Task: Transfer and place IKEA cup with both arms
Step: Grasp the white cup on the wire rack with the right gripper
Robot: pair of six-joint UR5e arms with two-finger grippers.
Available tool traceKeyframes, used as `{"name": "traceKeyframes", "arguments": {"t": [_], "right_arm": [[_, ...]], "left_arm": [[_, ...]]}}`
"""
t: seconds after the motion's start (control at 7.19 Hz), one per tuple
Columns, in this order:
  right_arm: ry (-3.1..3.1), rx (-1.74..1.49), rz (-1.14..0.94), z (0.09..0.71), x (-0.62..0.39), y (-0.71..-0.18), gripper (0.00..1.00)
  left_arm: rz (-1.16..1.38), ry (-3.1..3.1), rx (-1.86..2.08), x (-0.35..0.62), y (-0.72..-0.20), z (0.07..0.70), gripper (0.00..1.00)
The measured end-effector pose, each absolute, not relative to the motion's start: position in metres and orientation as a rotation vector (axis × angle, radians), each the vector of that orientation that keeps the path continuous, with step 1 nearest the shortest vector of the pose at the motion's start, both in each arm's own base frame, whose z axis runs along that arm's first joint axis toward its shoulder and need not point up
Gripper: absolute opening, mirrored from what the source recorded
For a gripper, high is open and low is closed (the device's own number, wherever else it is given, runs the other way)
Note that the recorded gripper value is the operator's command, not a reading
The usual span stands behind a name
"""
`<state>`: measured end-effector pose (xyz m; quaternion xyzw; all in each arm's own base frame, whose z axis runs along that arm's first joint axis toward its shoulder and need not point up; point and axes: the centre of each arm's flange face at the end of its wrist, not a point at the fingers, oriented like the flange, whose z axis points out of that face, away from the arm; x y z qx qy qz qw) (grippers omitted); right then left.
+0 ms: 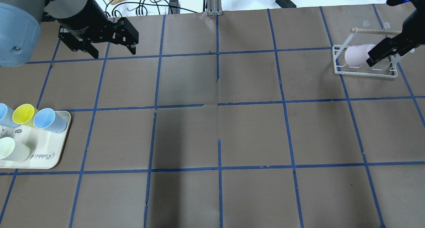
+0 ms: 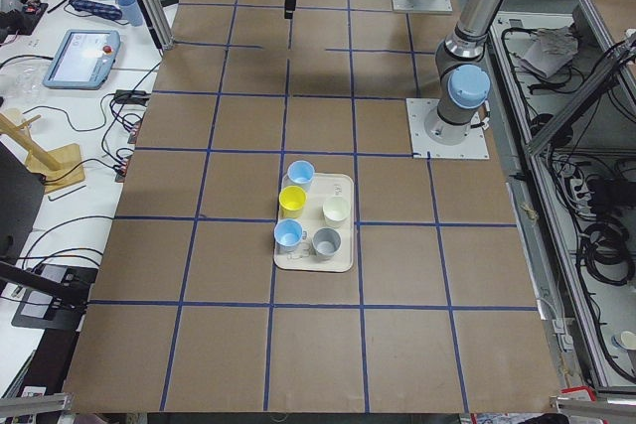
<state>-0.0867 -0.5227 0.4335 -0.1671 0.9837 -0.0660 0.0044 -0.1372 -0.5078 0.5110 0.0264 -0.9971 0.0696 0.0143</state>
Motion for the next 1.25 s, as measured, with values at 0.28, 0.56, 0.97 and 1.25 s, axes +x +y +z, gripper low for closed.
{"name": "traceKeyframes", "arguments": {"t": [0.28, 0.56, 0.97, 1.25], "right_arm": [[3.068, -0.623, -0.288, 0.406, -0.118, -0.547, 1.00], [3.032, -0.745, -0.336, 0.381, -0.131, -0.565, 1.00], [2.998, -0.872, -0.375, 0.342, -0.147, -0.589, 1.00], [2.996, -0.910, -0.396, 0.328, -0.152, -0.597, 1.00]], "left_arm": [[0.217, -3.104, 0.080, -0.137, -0.508, 0.511, 1.00], [0.217, -3.103, 0.080, -0.137, -0.508, 0.511, 1.00], [0.214, -3.104, 0.080, -0.137, -0.508, 0.510, 1.00], [0.214, -3.104, 0.080, -0.137, -0.508, 0.510, 1.00]]}}
